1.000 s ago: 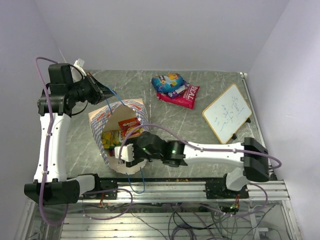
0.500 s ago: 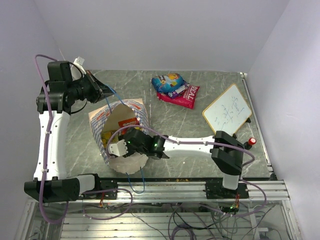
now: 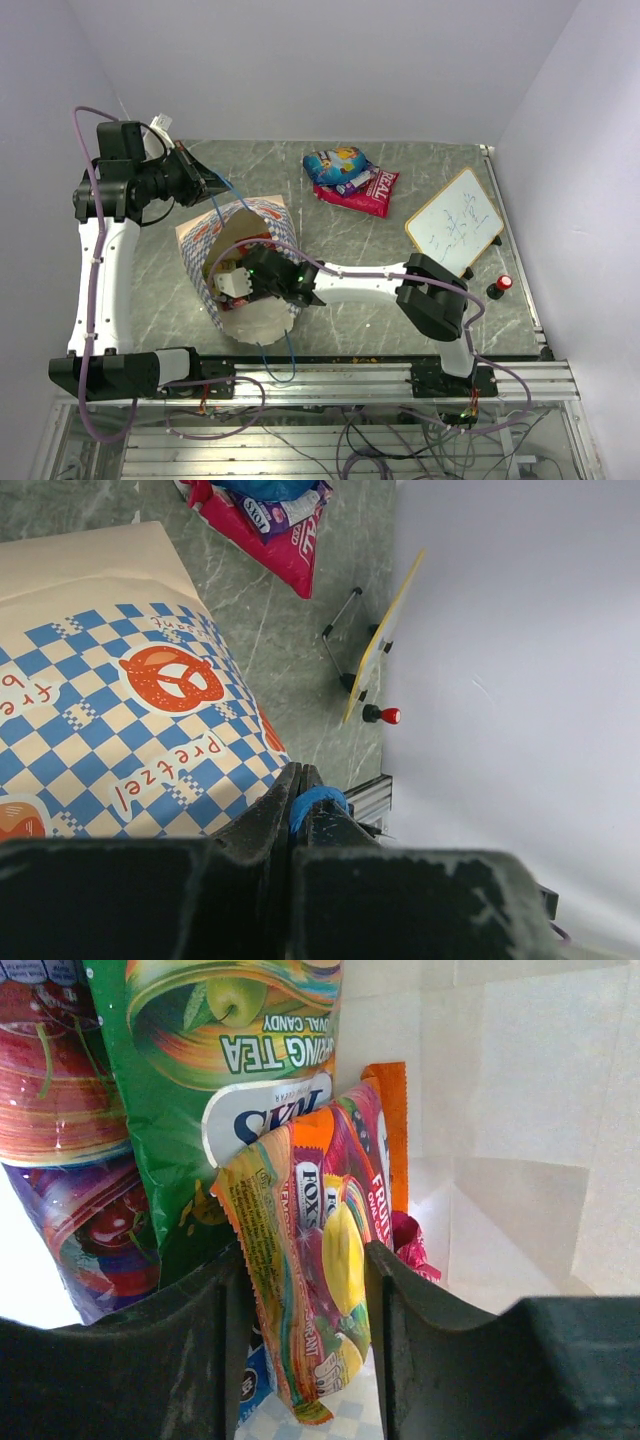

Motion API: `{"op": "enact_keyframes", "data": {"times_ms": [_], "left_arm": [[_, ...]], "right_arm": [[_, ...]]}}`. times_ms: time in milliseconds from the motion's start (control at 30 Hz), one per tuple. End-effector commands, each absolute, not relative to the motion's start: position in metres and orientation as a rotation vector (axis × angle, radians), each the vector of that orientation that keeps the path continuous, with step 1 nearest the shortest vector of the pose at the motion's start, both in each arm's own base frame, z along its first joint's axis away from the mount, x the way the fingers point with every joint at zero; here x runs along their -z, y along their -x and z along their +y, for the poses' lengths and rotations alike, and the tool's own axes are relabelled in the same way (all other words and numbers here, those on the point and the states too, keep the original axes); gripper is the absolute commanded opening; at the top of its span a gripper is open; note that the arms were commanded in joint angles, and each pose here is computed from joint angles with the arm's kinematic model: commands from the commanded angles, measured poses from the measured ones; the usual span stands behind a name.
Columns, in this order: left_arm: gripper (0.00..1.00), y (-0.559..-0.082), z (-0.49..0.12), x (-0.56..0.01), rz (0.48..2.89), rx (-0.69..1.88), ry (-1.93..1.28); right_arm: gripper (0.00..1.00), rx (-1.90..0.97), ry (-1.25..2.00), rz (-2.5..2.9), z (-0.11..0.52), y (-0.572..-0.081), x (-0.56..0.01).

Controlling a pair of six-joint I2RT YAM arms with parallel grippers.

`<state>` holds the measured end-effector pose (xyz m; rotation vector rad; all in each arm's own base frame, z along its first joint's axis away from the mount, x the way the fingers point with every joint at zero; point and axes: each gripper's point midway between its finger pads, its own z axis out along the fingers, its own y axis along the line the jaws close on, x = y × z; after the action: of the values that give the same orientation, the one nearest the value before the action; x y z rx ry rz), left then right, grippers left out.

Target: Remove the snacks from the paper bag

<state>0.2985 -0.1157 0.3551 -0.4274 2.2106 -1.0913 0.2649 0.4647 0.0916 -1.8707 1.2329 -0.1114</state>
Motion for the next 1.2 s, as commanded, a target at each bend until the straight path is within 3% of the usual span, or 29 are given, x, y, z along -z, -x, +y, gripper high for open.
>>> {"op": "enact_keyframes", "data": {"times_ms": [0,200,367,1167], "left_arm": [[0.07,-0.297,-0.115,-0.369,2.184,1.1,0.382],[0.07,-0.298,-0.115,-0.367,2.183,1.098,0.385],[0.07,-0.299,-0.115,-0.369,2.175,1.098,0.389],[0.07,-0.31,-0.115,-0.371,2.156,1.108,0.386]], "right_arm": [[0.42,0.134,1.86,1.247,0.465,-0.274,-0.091],[0.15,0.081,1.821,1.266,0.469,-0.27,-0.104],[0.0,0.011,1.785,1.28,0.472,-0.264,-0.127],[0.0,-0.649,1.539,1.27,0.451,-0.169,-0.273]]}}
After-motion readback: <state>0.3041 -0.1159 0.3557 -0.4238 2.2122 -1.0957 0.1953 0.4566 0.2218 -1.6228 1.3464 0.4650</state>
